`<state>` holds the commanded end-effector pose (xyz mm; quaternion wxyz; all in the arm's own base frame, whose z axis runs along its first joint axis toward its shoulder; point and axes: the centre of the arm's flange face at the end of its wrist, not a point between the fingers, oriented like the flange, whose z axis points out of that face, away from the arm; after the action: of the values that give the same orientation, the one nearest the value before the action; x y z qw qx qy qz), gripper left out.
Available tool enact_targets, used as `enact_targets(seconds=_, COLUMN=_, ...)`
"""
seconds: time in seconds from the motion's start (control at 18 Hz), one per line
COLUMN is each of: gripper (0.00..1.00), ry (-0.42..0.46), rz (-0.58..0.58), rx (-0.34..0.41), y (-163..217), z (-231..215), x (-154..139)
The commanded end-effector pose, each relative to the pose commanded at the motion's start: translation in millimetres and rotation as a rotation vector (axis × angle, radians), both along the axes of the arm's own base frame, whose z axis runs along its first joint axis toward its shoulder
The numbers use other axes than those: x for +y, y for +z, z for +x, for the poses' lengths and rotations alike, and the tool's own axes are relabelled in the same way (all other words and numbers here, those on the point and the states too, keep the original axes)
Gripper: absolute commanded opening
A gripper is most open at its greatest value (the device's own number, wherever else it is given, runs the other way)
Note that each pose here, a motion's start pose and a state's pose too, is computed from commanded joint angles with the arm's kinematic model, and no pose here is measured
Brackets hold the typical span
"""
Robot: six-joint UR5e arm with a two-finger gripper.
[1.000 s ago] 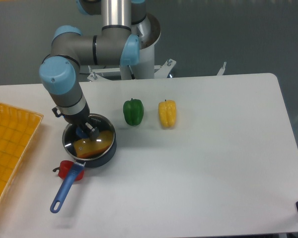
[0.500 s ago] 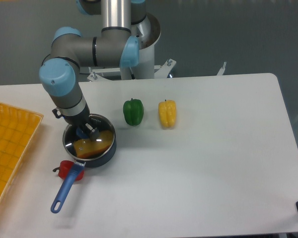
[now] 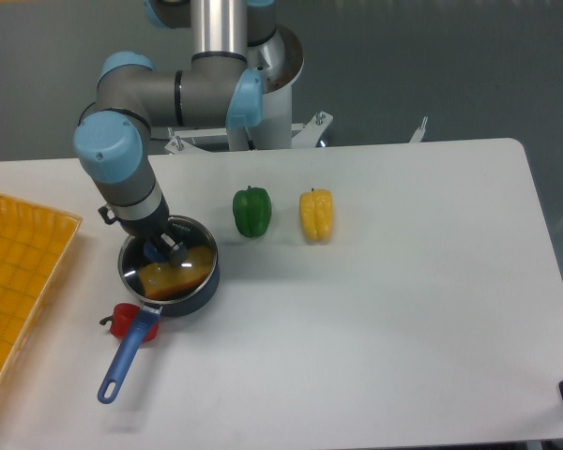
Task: Close the pot lid
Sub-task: 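Settle the glass lid onto the saucepan rim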
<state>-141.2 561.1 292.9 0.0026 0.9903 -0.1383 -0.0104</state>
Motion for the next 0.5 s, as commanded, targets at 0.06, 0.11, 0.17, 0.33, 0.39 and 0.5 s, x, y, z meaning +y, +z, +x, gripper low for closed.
enact_targets(seconds=0.06, gripper=0.58, ry=0.000, rz=-0.001, rx=-0.001, y=-0.9, z=-0.1, x=0.2)
enact_targets(seconds=0.11, gripper=0.58, ry=-0.002, rz=-0.003, rx=-0.001, y=-1.0, z=0.0, x=0.0)
enact_targets(seconds=0.17, gripper=0.58, ry=0.000, rz=-0.003, rx=-0.001, y=-1.0, z=0.0, x=0.0)
enact_targets(seconds=0.33, gripper=0.61, ry=0.000, rz=-0.004, rx=-0.002, y=-2.1, z=-0.4, x=0.8)
enact_targets(seconds=0.39, gripper=0.64, ry=0.000, rz=-0.003, rx=0.000, y=-1.6, z=-1.9, x=1.4)
enact_targets(seconds=0.5, gripper=0.71, ry=-0.002, rz=-0.006, rx=0.001, y=-2.4, z=-1.2, x=1.7)
